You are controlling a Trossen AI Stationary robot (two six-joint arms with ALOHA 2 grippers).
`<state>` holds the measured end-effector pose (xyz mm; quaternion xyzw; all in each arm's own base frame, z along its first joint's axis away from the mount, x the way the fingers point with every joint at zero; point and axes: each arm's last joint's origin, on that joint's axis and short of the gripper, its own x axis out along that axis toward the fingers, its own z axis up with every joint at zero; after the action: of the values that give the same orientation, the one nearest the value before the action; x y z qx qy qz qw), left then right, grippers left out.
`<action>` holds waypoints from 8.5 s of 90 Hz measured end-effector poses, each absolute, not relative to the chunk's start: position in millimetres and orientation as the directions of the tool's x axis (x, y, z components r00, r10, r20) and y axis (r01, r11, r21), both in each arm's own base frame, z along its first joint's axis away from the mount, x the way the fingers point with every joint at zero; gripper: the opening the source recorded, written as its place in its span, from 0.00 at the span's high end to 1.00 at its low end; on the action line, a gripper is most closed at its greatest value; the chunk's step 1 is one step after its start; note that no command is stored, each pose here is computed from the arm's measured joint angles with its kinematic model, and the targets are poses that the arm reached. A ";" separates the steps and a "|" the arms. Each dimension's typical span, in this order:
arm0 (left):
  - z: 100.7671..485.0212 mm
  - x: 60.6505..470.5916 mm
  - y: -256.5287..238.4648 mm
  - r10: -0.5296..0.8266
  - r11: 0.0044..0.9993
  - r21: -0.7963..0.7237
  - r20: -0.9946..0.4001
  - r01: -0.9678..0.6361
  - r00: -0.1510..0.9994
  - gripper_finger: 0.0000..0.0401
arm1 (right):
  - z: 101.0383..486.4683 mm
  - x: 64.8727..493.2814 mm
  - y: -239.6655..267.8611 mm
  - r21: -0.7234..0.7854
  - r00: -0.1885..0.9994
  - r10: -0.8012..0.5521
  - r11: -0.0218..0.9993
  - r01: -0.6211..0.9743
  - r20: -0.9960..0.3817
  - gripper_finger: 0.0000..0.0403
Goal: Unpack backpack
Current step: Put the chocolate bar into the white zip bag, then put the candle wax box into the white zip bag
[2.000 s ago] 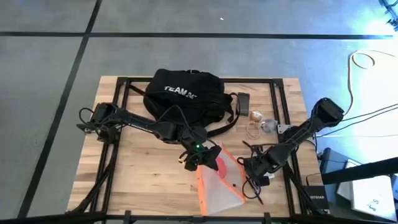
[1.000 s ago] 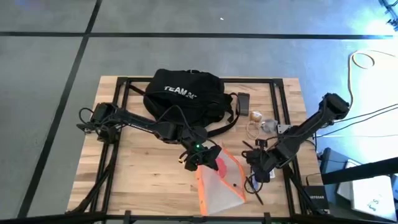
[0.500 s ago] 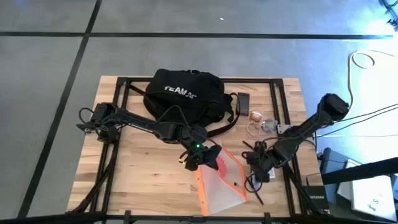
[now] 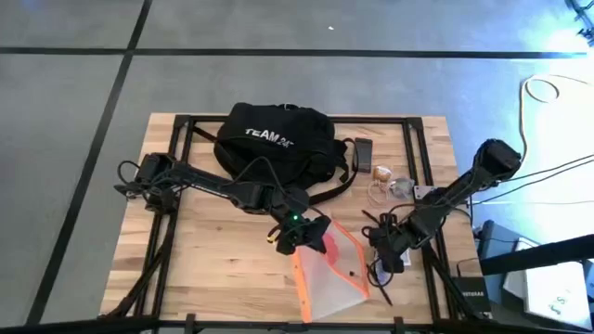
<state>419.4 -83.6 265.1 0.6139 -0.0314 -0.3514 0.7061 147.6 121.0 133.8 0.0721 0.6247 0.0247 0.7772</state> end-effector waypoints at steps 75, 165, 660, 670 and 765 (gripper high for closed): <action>264.9 420.2 -79.7 -0.523 0.009 0.887 -0.389 0.462 0.758 1.00 | 134.3 148.0 121.1 0.124 0.228 0.125 0.992 -0.021 -0.965 0.85; 264.9 420.6 -77.3 -0.519 0.019 0.884 -0.390 0.467 0.760 1.00 | 238.3 130.2 98.4 0.004 0.359 -0.040 0.993 0.122 -0.932 1.00; 271.8 428.6 -48.9 -0.422 -0.008 0.934 -0.327 0.357 0.846 1.00 | 210.9 184.1 83.9 0.534 0.932 0.309 0.829 -0.166 -0.189 0.79; 271.7 428.5 -48.9 -0.422 -0.008 0.934 -0.327 0.358 0.845 1.00 | 216.7 187.3 84.6 0.486 0.932 0.277 0.864 -0.134 -0.235 0.65; 267.0 424.5 -63.4 -0.464 -0.052 0.918 -0.372 0.394 0.804 1.00 | 234.1 136.3 -4.3 -0.165 0.269 -0.479 0.687 0.708 -0.836 0.14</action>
<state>424.5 -63.4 267.0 0.6547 -0.0267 -0.3120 0.6880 136.3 -4.3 234.1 0.1213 0.4728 -0.3768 0.7872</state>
